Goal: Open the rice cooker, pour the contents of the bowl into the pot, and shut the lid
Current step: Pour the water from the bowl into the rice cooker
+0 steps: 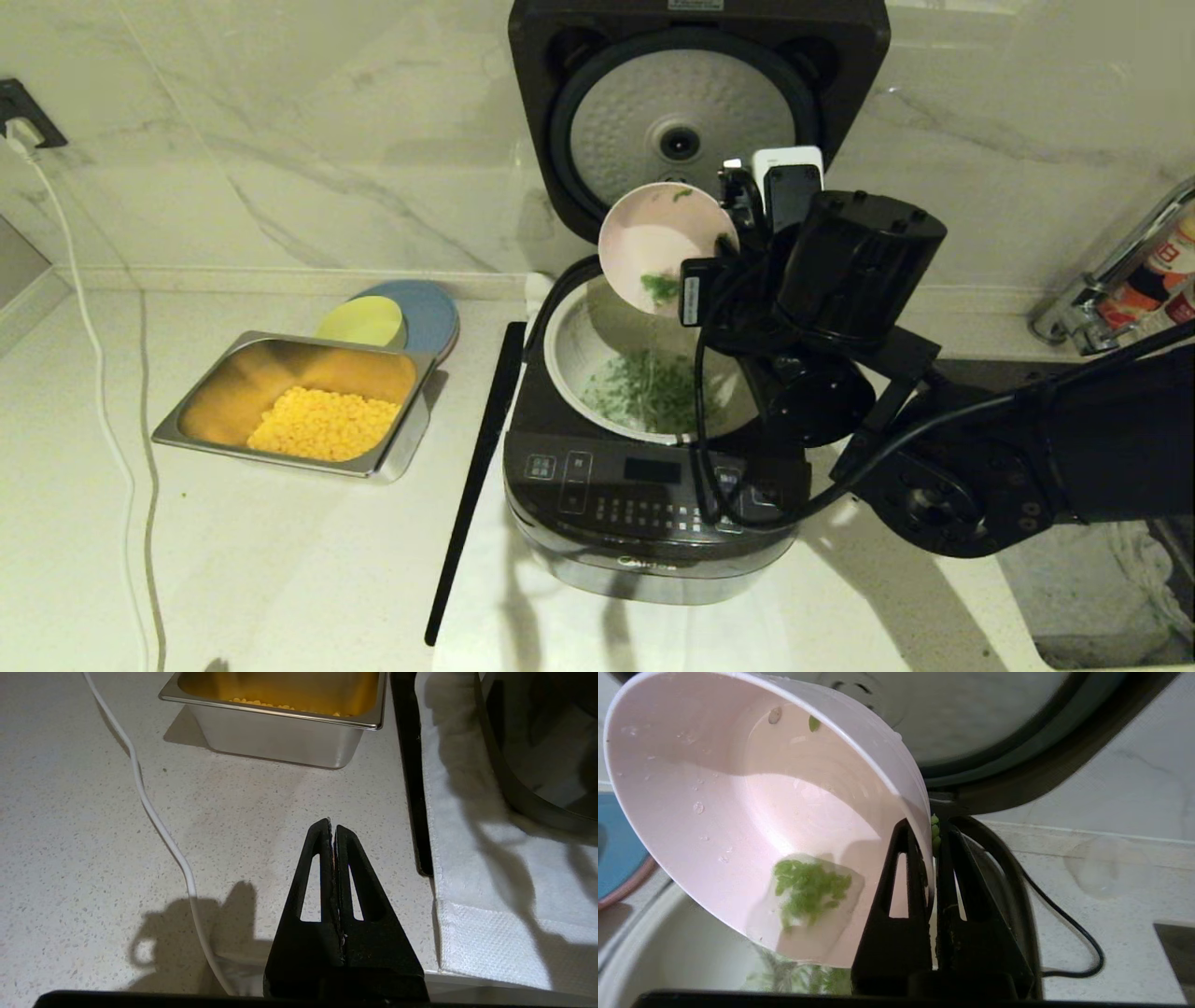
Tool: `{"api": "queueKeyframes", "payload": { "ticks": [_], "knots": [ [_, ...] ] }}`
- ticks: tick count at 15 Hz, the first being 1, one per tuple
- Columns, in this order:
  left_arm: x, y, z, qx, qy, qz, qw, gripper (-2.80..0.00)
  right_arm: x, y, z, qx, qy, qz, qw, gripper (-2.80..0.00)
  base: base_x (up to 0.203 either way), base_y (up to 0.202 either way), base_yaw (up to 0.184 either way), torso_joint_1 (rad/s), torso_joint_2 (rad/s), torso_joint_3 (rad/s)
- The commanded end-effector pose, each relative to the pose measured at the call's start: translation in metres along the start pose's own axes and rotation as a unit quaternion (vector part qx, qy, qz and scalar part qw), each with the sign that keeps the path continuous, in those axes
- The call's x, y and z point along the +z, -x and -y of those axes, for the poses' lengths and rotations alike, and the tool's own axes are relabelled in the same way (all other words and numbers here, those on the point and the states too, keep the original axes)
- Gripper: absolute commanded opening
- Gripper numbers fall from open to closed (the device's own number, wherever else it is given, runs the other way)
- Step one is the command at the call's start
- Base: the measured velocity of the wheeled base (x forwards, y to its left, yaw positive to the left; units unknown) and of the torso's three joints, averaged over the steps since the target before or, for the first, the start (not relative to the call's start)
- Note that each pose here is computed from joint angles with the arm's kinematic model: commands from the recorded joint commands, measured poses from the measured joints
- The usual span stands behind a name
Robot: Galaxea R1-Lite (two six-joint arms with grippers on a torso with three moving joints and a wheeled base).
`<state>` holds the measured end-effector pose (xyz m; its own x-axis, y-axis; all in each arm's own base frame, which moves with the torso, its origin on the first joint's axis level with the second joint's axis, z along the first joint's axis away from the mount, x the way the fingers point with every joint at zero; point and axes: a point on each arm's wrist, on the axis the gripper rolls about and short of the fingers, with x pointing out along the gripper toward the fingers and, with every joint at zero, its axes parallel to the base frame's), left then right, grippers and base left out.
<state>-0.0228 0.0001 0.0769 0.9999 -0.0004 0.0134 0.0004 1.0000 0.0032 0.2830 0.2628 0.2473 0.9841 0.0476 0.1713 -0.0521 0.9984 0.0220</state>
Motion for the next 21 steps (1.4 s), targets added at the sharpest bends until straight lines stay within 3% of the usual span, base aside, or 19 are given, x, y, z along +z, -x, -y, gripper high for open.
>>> {"api": "queueKeyframes", "payload": {
  "ticks": [1, 5, 8, 10, 12, 14, 17, 21],
  "knots": [
    [-0.003, -0.001, 0.000, 0.000, 0.000, -0.004, 1.0000, -2.80, -0.004, 0.000, -0.003, 0.000, 0.001, -0.001, 1.000, -2.80, 0.000, 0.000, 0.000, 0.000, 0.00, 0.000],
    [-0.003, -0.001, 0.000, 0.000, 0.000, -0.004, 1.0000, -2.80, 0.000, -0.002, -0.003, -0.002, -0.001, 0.003, 1.000, -2.80, 0.000, 0.000, 0.000, 0.000, 0.00, 0.000],
    [-0.003, -0.001, 0.000, 0.000, 0.000, -0.004, 1.0000, -2.80, 0.013, 0.006, 0.005, -0.010, 0.007, -0.026, 1.000, -2.80, 0.000, 0.000, 0.000, 0.000, 0.00, 0.000],
    [-0.003, -0.001, 0.000, 0.000, 0.000, -0.004, 1.0000, -2.80, 0.024, 0.014, 0.010, -0.002, 0.012, -0.073, 0.997, -2.80, 0.000, 0.000, 0.000, 0.000, 0.00, 0.000],
    [-0.003, -0.001, 0.000, 0.000, 0.000, -0.004, 1.0000, -2.80, 0.045, 0.021, 0.017, 0.005, -0.009, -0.123, 0.992, -2.80, 0.000, 0.000, 0.000, 0.000, 0.00, 0.000],
    [-0.003, -0.001, 0.000, 0.000, 0.000, -0.004, 1.0000, -2.80, 0.074, 0.031, 0.034, 0.020, -0.048, -0.175, 0.983, -2.80, 0.000, 0.000, 0.000, 0.000, 0.00, 0.000],
    [-0.003, -0.001, 0.000, 0.000, 0.000, -0.004, 1.0000, -2.80, 0.103, 0.056, 0.073, 0.063, -0.105, -0.270, 0.955, -2.80, 0.000, 0.000, 0.000, 0.000, 0.00, 0.000],
    [-0.003, -0.001, 0.000, 0.000, 0.000, -0.004, 1.0000, -2.80, 0.118, 0.075, 0.120, 0.049, -0.125, -0.304, 0.943, -2.80, 0.000, 0.000, 0.000, 0.000, 0.00, 0.000]
  ]
}}
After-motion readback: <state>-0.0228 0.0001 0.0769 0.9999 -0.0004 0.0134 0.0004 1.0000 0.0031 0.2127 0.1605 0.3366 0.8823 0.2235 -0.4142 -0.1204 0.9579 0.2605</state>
